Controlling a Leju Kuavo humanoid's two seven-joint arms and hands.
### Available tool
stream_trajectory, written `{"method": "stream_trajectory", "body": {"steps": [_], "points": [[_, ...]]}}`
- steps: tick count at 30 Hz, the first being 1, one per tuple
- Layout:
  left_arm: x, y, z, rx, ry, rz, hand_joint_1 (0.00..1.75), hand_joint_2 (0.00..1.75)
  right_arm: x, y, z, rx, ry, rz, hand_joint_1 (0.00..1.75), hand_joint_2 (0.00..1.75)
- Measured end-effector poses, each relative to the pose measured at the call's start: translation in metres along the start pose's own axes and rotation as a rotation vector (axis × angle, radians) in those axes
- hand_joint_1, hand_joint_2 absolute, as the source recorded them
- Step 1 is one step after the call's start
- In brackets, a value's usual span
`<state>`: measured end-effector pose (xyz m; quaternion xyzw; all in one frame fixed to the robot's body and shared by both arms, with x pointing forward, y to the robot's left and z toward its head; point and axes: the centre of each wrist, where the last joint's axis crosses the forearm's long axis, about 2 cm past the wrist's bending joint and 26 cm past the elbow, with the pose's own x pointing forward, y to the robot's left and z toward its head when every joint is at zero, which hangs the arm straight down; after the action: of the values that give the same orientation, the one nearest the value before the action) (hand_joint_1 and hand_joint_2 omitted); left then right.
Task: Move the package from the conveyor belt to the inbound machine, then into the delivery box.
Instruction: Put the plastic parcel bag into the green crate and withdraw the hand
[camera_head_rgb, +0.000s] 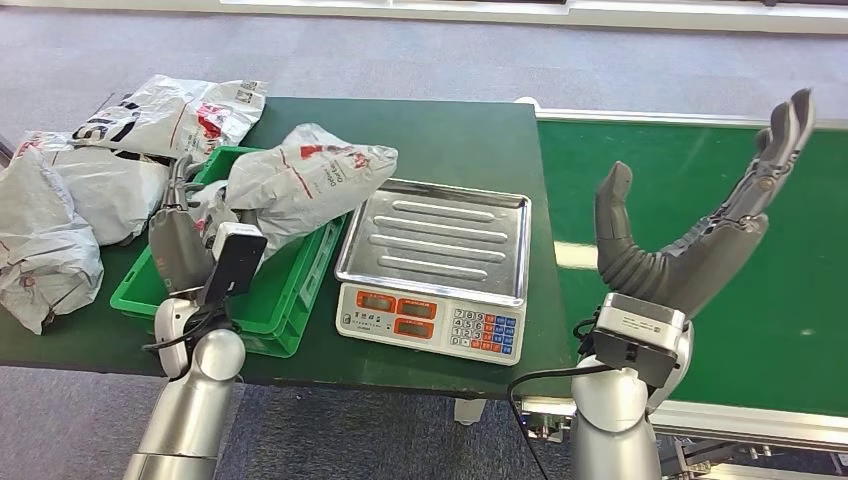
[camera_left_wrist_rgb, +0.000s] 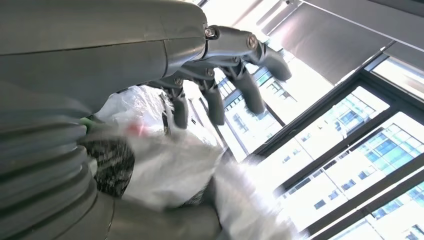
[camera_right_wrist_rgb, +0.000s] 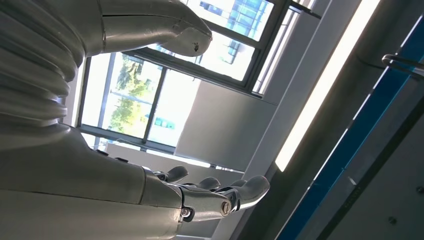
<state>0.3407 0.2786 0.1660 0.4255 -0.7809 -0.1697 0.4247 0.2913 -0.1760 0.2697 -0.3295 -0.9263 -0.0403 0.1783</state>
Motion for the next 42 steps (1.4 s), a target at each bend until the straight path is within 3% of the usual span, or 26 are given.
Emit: {"method": "stream_trajectory", "body": {"steps": [25,29,36,40,42], "points": [[0.002,0.002,0.0,0.019,0.006,0.009,0.0,1.75,0.0,0.0,0.001,0.002,0.002,0.0,0.0,1.75],[0.002,0.002,0.0,0.017,0.005,0.016,0.0,0.0,0.0,0.0,0.001,0.002,0.002,0.0,0.0,1.75],[0.005,0.008,-0.003,0.032,-0.056,0.299,0.0,0.0,0.0,0.0,0.0,0.01,0.028,0.015,0.0,1.75],[0.014,0.018,-0.001,0.156,-0.109,0.593,0.0,1.75,0.0,0.003,0.002,-0.007,0.056,-0.039,0.0,1.75],[0.022,0.028,0.002,0.222,-0.148,0.833,0.0,1.75,0.002,0.007,0.006,-0.025,0.117,-0.144,0.0,1.75]]}}
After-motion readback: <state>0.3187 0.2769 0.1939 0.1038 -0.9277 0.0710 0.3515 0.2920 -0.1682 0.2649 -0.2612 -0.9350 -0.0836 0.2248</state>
